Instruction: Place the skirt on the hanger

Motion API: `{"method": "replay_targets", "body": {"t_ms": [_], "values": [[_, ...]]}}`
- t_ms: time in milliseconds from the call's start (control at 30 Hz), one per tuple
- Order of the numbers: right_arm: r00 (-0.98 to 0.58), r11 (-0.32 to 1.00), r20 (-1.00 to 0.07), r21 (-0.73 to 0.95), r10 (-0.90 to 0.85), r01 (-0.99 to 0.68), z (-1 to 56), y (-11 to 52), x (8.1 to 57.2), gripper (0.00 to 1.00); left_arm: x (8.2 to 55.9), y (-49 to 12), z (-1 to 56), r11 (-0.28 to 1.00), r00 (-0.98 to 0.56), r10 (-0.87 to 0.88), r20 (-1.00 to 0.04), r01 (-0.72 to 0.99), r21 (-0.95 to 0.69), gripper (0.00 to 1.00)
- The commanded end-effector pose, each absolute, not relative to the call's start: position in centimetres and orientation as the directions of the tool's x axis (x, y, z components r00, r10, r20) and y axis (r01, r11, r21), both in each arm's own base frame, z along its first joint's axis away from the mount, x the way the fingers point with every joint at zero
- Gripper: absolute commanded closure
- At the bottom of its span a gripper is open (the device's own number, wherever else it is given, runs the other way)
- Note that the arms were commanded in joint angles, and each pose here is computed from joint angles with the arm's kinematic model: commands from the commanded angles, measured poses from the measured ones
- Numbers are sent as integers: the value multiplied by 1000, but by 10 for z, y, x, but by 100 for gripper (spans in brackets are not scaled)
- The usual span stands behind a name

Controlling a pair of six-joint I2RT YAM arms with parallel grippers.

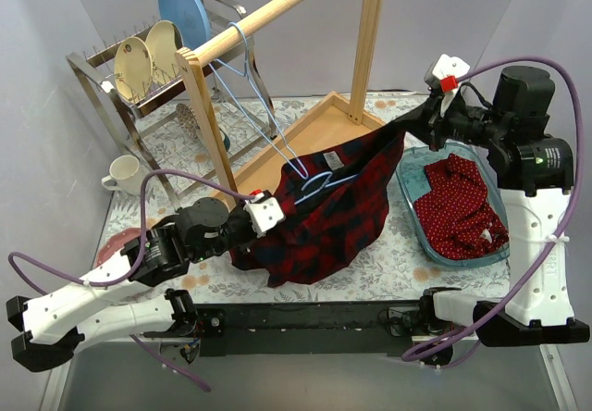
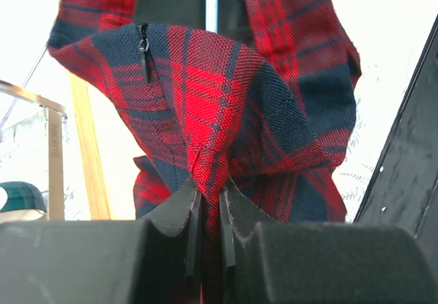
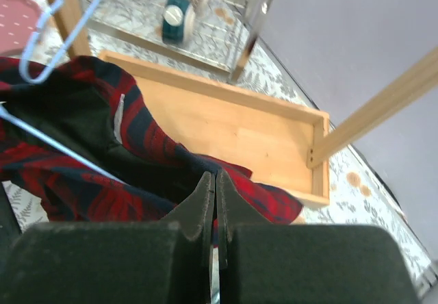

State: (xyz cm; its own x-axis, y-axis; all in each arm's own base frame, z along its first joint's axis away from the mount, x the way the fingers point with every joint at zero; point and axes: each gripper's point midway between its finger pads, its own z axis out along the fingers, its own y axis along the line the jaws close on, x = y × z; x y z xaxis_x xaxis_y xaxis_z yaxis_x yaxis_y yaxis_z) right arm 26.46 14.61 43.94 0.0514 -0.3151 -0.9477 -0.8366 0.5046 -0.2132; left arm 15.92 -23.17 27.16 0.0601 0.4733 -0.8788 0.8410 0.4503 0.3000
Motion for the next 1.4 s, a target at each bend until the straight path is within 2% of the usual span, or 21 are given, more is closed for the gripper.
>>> {"method": "replay_targets", "body": {"t_ms": [0, 133, 300, 367, 500, 600, 667, 767, 800, 900, 1033, 1233, 1267, 1333, 1367], "values": [[125, 393, -961, -217, -248, -894, 450, 160, 228, 99, 160, -223, 296, 535, 33, 372, -928, 809, 244, 100], [173, 324, -950, -255, -260, -911, 436, 162, 199, 99, 162, -220, 307, 602, 0, 267, -964, 781, 167, 100], [174, 295, -942, -260, -288, -919, 416, 159, 177, 99, 165, -223, 291, 629, -59, 256, -965, 768, 120, 100], [152, 310, -940, -249, -306, -918, 402, 156, 178, 99, 169, -228, 279, 635, -86, 279, -957, 763, 116, 100], [195, 379, -911, -336, -365, -862, 394, 142, 170, 99, 175, -239, 266, 644, -128, 308, -943, 758, 108, 100], [133, 484, -890, -357, -437, -799, 380, 122, 182, 99, 179, -241, 254, 664, -156, 295, -943, 743, 85, 100], [116, 477, -866, -374, -486, -795, 363, 116, 182, 99, 181, -242, 244, 679, -189, 283, -940, 731, 57, 100], [161, 374, -810, -424, -563, -825, 332, 112, 163, 99, 184, -244, 235, 700, -230, 252, -940, 714, 13, 100], [239, 290, -773, -477, -588, -830, 326, 114, 156, 99, 183, -245, 228, 703, -249, 246, -937, 711, -5, 100], [170, 205, -742, -386, -649, -899, 288, 108, 140, 99, 183, -247, 224, 724, -293, 192, -937, 687, -67, 100], [178, 112, -684, -358, -708, -927, 238, 102, 137, 99, 190, -240, 224, 768, -293, 117, -949, 632, -101, 100], [89, -5, -729, -117, -679, -993, 171, 119, 122, 99, 196, -241, 234, 782, -270, 11, -963, 602, -160, 100], [76, -7, -738, -96, -670, -995, 167, 122, 120, 91, 194, -242, 233, 775, -271, 10, -963, 611, -164, 100], [100, -36, -755, -101, -648, -994, 162, 131, 118, 89, 192, -244, 232, 761, -267, 9, -964, 627, -167, 100], [97, -32, -759, -100, -643, -995, 157, 133, 117, 83, 189, -243, 231, 752, -259, 14, -966, 639, -161, 100]]}}
